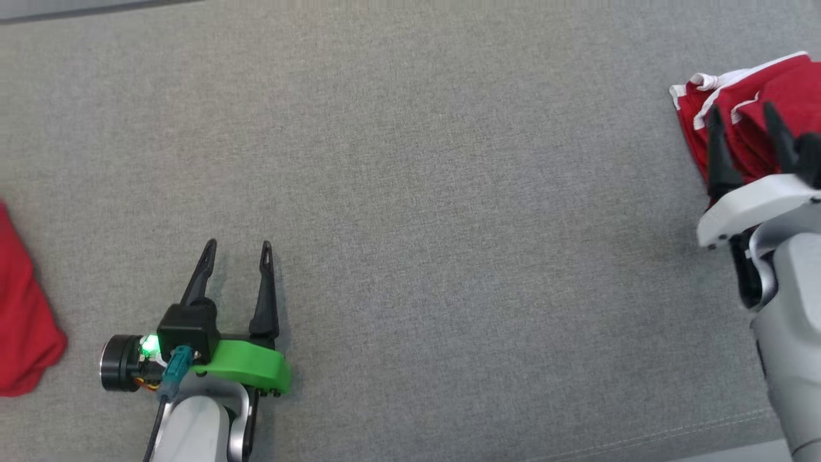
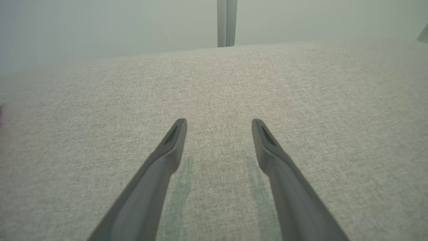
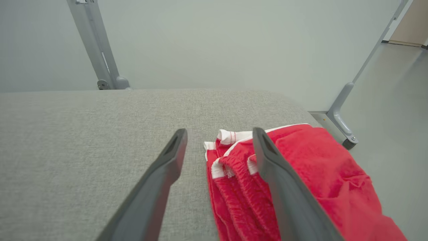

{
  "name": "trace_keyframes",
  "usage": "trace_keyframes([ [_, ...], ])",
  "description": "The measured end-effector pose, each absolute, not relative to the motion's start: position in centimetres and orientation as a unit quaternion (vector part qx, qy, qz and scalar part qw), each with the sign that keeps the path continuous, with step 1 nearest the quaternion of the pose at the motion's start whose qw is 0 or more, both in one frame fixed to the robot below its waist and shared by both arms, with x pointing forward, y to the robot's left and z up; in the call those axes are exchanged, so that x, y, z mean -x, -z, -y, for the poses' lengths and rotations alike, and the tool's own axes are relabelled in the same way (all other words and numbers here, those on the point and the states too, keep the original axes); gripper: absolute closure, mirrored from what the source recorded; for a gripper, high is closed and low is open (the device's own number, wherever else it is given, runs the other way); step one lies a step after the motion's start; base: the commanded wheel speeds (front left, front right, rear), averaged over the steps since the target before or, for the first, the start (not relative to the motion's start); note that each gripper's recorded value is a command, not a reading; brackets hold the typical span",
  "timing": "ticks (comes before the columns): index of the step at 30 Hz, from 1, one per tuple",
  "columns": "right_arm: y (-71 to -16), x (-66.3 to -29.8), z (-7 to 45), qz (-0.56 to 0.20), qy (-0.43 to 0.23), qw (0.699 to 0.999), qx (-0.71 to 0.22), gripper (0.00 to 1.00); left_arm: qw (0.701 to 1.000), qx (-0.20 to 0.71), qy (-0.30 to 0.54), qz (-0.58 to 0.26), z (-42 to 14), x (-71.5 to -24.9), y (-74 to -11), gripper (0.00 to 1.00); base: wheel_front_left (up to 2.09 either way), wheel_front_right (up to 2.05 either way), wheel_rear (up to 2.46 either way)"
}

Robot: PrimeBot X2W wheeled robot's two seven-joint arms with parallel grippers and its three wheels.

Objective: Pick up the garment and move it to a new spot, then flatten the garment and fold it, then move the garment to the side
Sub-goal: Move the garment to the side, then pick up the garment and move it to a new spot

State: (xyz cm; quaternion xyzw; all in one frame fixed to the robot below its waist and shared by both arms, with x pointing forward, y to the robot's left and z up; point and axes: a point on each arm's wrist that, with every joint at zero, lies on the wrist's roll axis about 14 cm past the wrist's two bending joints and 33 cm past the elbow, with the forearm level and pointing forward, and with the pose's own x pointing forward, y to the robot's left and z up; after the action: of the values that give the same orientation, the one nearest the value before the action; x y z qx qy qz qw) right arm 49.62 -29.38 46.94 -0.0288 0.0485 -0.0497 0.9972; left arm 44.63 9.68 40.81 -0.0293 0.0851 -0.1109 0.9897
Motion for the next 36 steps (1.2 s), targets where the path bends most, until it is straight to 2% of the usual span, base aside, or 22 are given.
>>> trace_keyframes([
  [5, -47.7, -47.2, 25.1, -0.024, 0.017, 0.999, -0.016, 0.00, 0.993, 0.032, 0.091, -0.072, -10.9, -43.4, -42.4, 0.00, 0.00, 0.00, 0.00],
  [10, -46.4, -44.6, 21.6, -0.037, -0.004, 0.998, -0.054, 0.00, 0.994, 0.038, 0.070, -0.071, -12.2, -41.9, -43.0, 0.00, 0.00, 0.00, 0.00],
  [19, -46.8, -40.6, 17.6, -0.030, -0.038, 0.995, -0.086, 0.00, 0.997, 0.046, 0.027, -0.055, -14.9, -38.8, -44.6, 0.00, 0.00, 0.00, 0.00],
  [27, -49.5, -39.2, 16.4, 0.010, -0.051, 0.994, -0.098, 0.00, 0.998, 0.052, -0.002, -0.029, -16.7, -36.9, -46.5, 0.00, 0.00, 0.00, 0.00],
  [36, -50.0, -38.2, 14.8, 0.017, -0.070, 0.992, -0.103, 0.00, 0.998, 0.054, -0.017, -0.019, -17.8, -35.6, -47.0, 0.00, 0.00, 0.00, 0.00],
])
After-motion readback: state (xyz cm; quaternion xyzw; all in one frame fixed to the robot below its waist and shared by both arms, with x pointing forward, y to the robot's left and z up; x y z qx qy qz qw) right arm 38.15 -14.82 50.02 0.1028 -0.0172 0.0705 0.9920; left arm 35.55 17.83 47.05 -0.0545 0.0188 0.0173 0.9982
